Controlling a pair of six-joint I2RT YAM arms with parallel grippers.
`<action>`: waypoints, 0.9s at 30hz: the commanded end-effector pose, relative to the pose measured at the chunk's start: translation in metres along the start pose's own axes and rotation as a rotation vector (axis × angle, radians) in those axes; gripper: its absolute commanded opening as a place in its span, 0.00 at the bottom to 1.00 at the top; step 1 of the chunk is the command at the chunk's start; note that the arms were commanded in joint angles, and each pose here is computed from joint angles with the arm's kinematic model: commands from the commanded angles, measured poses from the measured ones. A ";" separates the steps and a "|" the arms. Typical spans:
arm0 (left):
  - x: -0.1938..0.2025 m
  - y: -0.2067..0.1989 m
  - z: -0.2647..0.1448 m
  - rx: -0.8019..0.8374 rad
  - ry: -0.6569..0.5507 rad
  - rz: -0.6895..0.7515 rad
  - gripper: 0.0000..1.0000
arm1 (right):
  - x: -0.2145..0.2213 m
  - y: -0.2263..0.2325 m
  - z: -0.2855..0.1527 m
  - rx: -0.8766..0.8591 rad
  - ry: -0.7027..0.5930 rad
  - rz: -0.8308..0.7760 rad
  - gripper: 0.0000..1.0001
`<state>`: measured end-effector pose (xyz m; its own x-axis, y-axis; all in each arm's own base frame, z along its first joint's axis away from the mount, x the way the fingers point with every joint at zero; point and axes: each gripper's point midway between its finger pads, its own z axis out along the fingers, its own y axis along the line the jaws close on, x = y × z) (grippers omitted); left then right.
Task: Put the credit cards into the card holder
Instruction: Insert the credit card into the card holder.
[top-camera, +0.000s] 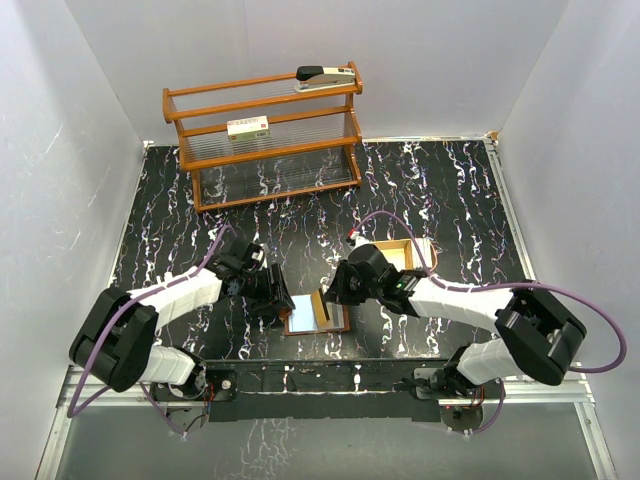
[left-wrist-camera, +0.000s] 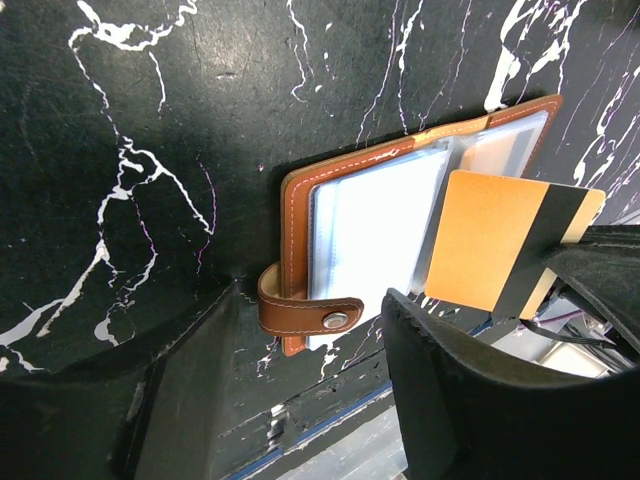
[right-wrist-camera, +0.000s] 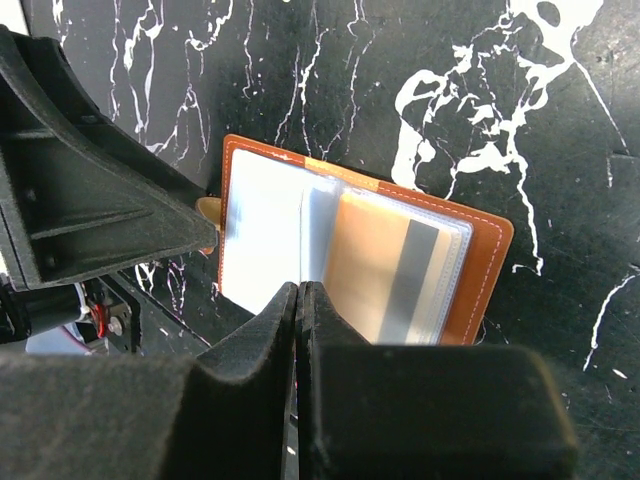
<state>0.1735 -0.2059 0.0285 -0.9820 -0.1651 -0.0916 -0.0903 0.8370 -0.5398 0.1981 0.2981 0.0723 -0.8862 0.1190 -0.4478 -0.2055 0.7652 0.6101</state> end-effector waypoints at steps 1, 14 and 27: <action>0.009 0.010 0.003 -0.023 0.027 -0.016 0.56 | -0.006 0.005 0.004 -0.031 -0.043 -0.002 0.00; 0.017 0.017 0.013 -0.017 0.052 -0.040 0.34 | 0.003 -0.009 0.010 0.005 -0.032 0.035 0.00; 0.015 0.023 0.011 -0.053 0.038 -0.034 0.12 | 0.006 -0.024 0.012 0.063 -0.041 0.039 0.00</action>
<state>0.1683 -0.2056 0.0157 -0.9814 -0.1825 -0.0603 -0.1201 0.8273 -0.5487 0.1987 0.2904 0.0488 -0.8900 0.1619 -0.4263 -0.1441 0.7871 0.5998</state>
